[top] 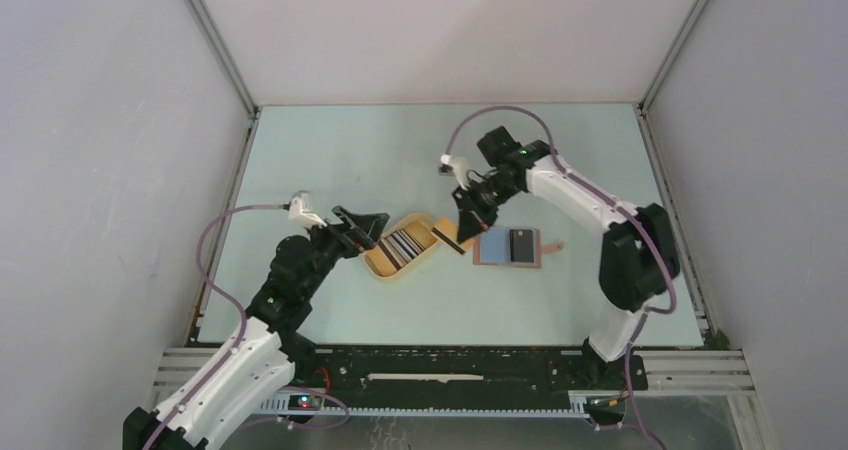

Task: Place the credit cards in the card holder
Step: Pick up the credit card from the storage box, then insert the credit card into the card holder.

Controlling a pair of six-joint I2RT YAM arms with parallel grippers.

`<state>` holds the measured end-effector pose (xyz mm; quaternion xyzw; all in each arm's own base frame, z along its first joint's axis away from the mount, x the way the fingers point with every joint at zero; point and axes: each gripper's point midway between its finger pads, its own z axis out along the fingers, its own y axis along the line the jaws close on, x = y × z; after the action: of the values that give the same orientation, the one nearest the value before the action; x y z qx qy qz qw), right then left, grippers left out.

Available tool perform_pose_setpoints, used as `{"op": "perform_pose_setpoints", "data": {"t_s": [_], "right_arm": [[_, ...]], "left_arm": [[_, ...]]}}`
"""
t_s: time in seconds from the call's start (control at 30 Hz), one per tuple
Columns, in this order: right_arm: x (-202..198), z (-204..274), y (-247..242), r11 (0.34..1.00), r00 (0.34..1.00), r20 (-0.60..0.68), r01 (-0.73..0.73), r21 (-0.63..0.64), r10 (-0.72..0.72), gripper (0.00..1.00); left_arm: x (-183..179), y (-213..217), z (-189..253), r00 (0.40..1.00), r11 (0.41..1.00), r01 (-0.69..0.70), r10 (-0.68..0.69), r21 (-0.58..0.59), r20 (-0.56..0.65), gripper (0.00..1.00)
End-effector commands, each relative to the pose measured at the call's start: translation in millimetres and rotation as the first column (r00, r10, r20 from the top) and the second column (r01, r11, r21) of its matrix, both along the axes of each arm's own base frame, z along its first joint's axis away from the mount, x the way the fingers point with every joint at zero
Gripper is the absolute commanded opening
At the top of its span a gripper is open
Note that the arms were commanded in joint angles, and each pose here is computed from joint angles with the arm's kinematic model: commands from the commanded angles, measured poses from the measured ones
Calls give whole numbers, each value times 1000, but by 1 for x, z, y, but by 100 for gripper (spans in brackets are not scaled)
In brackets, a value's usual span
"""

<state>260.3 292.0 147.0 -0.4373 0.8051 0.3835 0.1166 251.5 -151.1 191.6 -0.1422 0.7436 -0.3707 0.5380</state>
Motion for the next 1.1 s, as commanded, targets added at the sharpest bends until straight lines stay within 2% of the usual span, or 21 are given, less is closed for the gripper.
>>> {"op": "perform_pose_setpoints", "data": {"t_s": [0.0,0.1,0.2,0.33,0.47,0.6,0.7,1.07], "right_arm": [[-28,10,-37,997,1000,28,-15,77,13,0],[-29,2,-67,992,996,-8,86,93,-86,0],[-17,-7,-98,971,975,-46,221,92,-217,0],[2,-24,-132,919,919,-98,389,65,-382,0],[10,-48,-153,876,863,-176,483,9,-474,0],[12,-70,-163,848,813,-266,528,-38,-518,0],[20,-84,-172,816,763,-317,575,-64,-563,0],[25,-106,-173,787,697,-406,607,-106,-592,0]], "left_arm": [[9,-27,58,976,990,121,-104,-77,190,100],[12,-48,57,961,973,223,-209,-63,180,98],[15,-74,52,937,944,330,-323,-31,136,92],[15,-116,39,900,899,426,-432,101,55,88],[12,-162,8,852,825,521,-519,218,-73,79],[12,-196,-35,813,758,582,-536,295,-227,70],[14,-207,-61,790,713,611,-521,344,-324,68],[26,-233,-100,740,686,659,-513,311,-435,62]]}}
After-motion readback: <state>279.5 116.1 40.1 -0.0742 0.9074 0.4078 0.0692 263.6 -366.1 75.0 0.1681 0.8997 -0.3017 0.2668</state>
